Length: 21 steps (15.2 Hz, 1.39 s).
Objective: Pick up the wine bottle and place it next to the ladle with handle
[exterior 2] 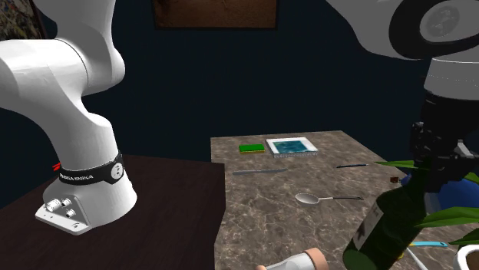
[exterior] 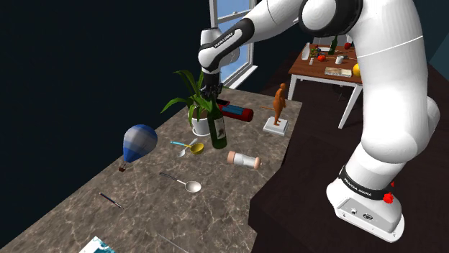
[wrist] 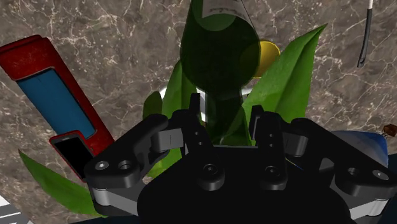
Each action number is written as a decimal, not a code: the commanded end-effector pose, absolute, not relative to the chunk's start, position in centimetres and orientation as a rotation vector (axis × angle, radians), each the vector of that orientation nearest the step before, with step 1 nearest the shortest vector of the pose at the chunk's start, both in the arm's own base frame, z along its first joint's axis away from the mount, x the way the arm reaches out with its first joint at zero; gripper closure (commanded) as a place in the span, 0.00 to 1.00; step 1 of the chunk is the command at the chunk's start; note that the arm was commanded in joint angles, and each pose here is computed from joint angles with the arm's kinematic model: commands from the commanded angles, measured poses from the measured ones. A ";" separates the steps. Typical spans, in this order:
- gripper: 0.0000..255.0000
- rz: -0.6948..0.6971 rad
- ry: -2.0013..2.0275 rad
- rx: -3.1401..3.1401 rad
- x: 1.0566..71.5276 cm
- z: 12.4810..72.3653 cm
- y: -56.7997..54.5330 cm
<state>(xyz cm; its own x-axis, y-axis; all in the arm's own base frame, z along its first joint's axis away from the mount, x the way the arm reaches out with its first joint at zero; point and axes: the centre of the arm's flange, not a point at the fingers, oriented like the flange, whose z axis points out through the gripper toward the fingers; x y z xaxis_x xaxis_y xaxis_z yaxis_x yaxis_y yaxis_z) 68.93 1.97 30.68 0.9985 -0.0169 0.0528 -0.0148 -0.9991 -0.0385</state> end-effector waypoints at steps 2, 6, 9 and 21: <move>1.00 -0.084 0.024 -3.102 69.0 29.2 1.9; 1.00 -0.084 0.024 -3.102 69.0 27.4 1.9; 1.00 -0.084 0.024 -3.102 69.0 27.4 1.9; 0.00 -0.084 0.024 -3.102 68.8 30.0 1.8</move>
<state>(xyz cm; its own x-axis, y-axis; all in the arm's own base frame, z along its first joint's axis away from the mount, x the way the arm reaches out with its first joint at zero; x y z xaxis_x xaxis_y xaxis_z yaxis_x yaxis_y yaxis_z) 68.70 1.85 28.83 0.9984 -0.0168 0.0536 -0.0147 -0.9992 -0.0383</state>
